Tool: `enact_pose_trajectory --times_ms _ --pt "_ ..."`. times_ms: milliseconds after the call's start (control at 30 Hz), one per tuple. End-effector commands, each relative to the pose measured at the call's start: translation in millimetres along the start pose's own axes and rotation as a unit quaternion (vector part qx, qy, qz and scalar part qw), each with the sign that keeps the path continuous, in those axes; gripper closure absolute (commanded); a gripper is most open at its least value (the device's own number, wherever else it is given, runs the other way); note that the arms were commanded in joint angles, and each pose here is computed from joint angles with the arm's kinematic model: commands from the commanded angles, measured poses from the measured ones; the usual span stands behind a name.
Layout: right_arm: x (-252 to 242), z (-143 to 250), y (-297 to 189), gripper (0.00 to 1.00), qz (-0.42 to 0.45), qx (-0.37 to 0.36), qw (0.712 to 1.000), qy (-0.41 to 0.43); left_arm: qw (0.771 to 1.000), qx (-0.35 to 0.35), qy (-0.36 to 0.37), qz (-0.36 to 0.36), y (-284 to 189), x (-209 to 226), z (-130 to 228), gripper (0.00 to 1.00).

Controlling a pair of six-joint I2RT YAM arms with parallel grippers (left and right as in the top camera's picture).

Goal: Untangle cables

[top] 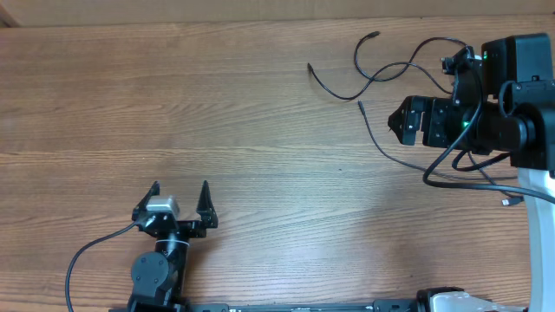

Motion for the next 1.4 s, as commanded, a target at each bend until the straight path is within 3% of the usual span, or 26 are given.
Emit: enact_pose_trajectory --times_ms 0,1033,1167,1367 --pt "1.1 0.5 -2.7 0.00 0.003 -0.005 1.000 -0.001 0.998 0.005 0.062 0.014 -0.2 -2.0 2.0 0.00" --pt "-0.4 0.6 -2.9 0.00 0.010 -0.005 1.000 -0.001 0.998 -0.003 0.060 -0.007 0.1 5.3 -1.6 0.00" --pt "-1.1 -6.0 -14.9 0.00 0.027 -0.053 0.998 -0.015 0.998 -0.003 0.060 -0.007 0.1 5.3 -1.6 0.00" --pt "6.6 -2.2 -40.7 0.00 0.021 -0.226 0.973 -0.047 0.998 -0.003 0.060 -0.007 0.1 5.3 -1.5 0.00"
Point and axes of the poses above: each gripper's point midway between its finger pads, its own y axis out along the fingers, its own x axis along the line the jaws close on, z = x × y, the point moved 7 cm from there along -y, back along the fingers, and after that the axes turned 12 degrees about -y, right-handed, at the moved point
